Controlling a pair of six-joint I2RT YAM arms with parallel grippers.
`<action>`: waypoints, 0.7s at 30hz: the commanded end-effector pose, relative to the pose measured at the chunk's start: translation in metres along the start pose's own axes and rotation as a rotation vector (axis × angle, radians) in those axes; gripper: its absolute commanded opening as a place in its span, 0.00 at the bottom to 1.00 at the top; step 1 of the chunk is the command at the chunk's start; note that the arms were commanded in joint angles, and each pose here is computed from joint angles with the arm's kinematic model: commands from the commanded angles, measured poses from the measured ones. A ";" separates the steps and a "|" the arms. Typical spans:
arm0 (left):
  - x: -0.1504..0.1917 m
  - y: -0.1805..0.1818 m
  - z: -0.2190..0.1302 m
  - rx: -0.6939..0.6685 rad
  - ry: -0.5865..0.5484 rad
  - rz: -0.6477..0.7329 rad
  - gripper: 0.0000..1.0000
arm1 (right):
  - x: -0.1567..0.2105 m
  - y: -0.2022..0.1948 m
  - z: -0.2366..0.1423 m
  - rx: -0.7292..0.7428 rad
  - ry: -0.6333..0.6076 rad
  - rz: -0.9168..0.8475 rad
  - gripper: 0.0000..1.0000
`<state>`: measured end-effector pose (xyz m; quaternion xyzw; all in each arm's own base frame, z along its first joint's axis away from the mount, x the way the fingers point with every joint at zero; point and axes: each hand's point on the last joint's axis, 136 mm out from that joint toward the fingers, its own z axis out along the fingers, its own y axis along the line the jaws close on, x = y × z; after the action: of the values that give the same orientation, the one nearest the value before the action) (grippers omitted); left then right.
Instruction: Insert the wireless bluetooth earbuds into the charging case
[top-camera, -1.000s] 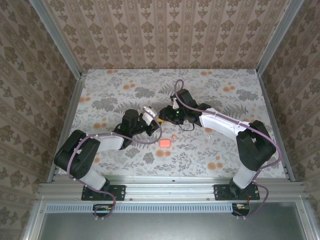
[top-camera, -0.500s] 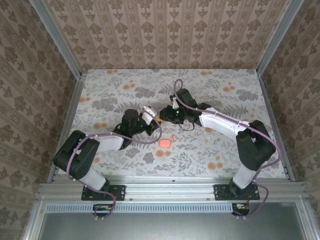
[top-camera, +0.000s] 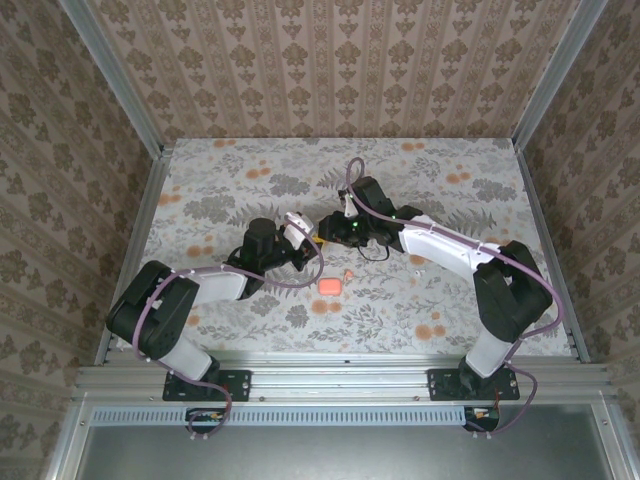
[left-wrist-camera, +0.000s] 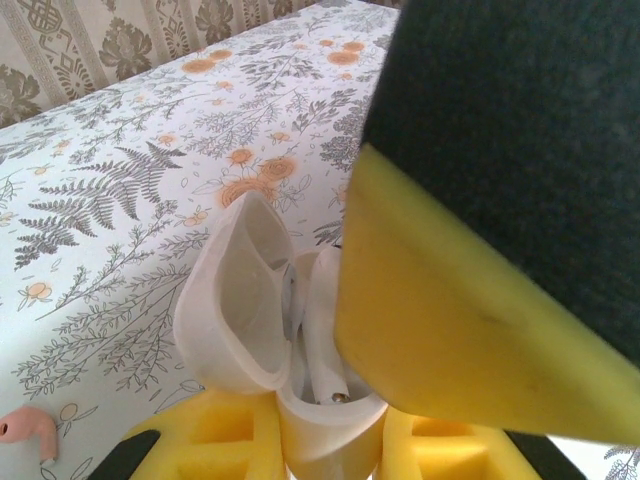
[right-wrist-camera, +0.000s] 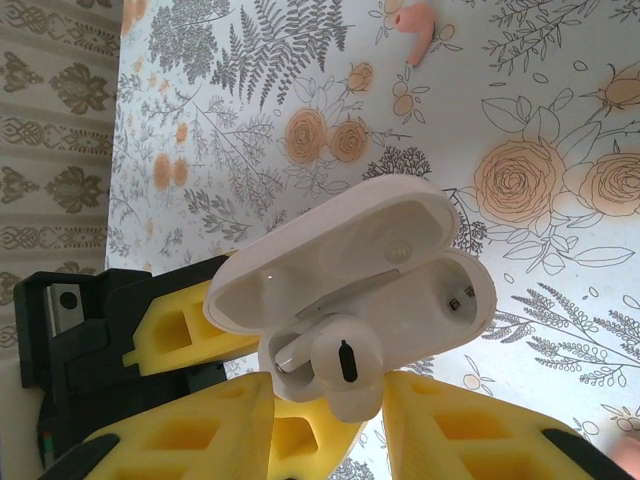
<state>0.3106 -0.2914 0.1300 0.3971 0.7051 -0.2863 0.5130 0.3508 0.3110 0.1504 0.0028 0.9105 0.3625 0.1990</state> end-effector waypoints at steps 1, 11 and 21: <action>-0.020 -0.013 -0.004 0.070 -0.069 0.034 0.07 | -0.016 0.024 -0.014 -0.071 -0.082 -0.068 0.35; -0.021 -0.014 -0.003 0.074 -0.070 0.033 0.08 | -0.017 0.022 -0.018 -0.060 -0.098 -0.074 0.30; -0.022 -0.019 -0.003 0.107 -0.069 0.027 0.08 | -0.017 0.017 -0.020 -0.030 -0.085 -0.120 0.29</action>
<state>0.3098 -0.2939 0.1355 0.4004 0.6952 -0.2933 0.5199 0.3494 0.3081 0.1567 -0.0165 0.9082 0.3586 0.2150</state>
